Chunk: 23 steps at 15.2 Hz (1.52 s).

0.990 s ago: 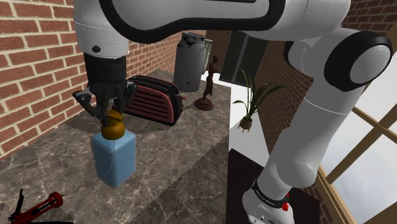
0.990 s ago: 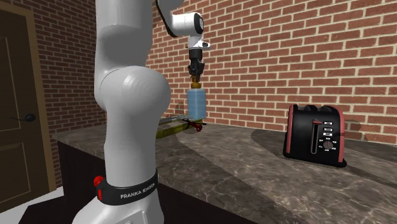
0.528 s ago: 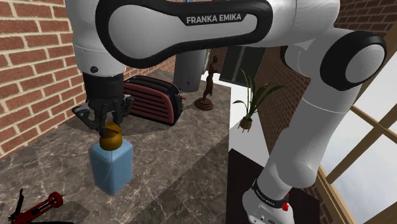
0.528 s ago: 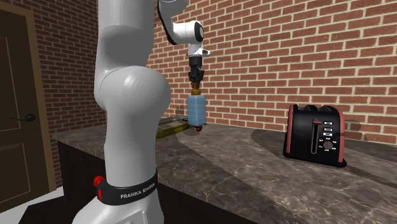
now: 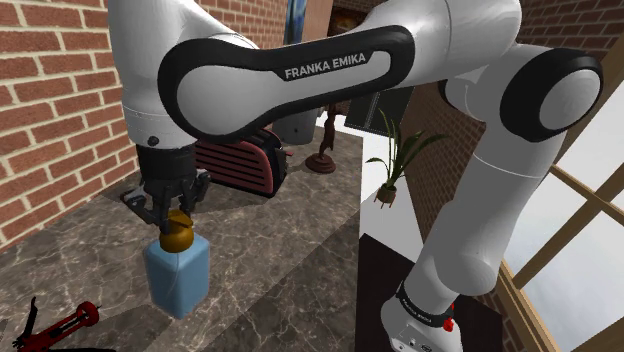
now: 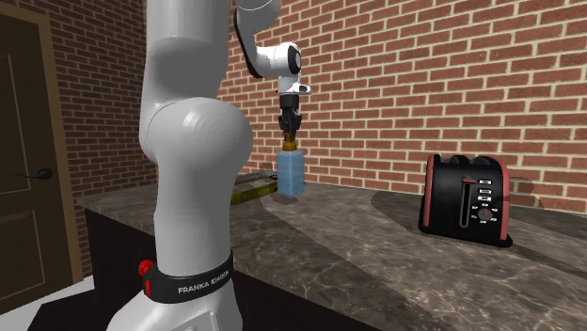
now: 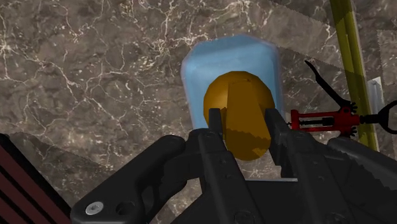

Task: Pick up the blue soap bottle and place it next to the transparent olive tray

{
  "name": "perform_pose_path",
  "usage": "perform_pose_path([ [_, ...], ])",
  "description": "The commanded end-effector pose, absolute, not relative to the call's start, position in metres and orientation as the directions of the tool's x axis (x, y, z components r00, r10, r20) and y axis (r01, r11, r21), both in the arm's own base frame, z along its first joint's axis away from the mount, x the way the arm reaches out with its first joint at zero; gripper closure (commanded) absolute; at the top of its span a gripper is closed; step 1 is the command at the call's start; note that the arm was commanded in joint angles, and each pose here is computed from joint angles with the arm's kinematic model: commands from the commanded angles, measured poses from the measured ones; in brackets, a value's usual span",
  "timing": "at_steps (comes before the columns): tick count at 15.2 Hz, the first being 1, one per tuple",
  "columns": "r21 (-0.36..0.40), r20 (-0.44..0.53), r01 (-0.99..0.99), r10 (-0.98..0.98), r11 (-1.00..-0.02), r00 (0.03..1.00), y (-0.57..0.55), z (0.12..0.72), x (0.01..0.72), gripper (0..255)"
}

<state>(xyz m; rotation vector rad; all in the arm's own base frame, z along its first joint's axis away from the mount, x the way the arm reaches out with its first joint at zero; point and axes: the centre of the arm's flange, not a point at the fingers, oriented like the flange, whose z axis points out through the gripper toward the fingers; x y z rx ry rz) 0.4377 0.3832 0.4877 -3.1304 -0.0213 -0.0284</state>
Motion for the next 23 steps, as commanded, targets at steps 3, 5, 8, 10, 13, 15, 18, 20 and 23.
perform_pose_path([
  [3, -0.011, 0.019, 0.014, 0.014, -1.0, 1.0, 0.383, 0.466, 0.437, 255],
  [5, -0.011, 0.019, 0.014, 0.014, -1.0, 1.0, 0.383, 0.455, 0.437, 255],
  [8, -0.011, 0.019, 0.014, 0.014, -1.0, 1.0, 0.383, 0.447, 0.437, 255],
  [10, -0.011, 0.019, 0.014, 0.014, -1.0, 1.0, 0.383, 0.447, 0.437, 255],
  [13, -0.011, 0.019, 0.014, 0.014, -1.0, 1.0, 0.383, 0.447, 0.437, 255],
  [15, -0.011, 0.019, 0.014, 0.014, -1.0, 1.0, 0.383, 0.447, 0.437, 0],
  [18, -0.011, 0.019, 0.014, 0.014, -1.0, 1.0, 0.383, 0.447, 0.437, 0],
  [20, -0.011, 0.019, 0.014, 0.014, -1.0, 1.0, 0.383, 0.447, 0.437, 0],
  [23, -0.011, 0.019, 0.014, 0.014, -1.0, 1.0, 0.383, 0.487, 0.437, 0],
])
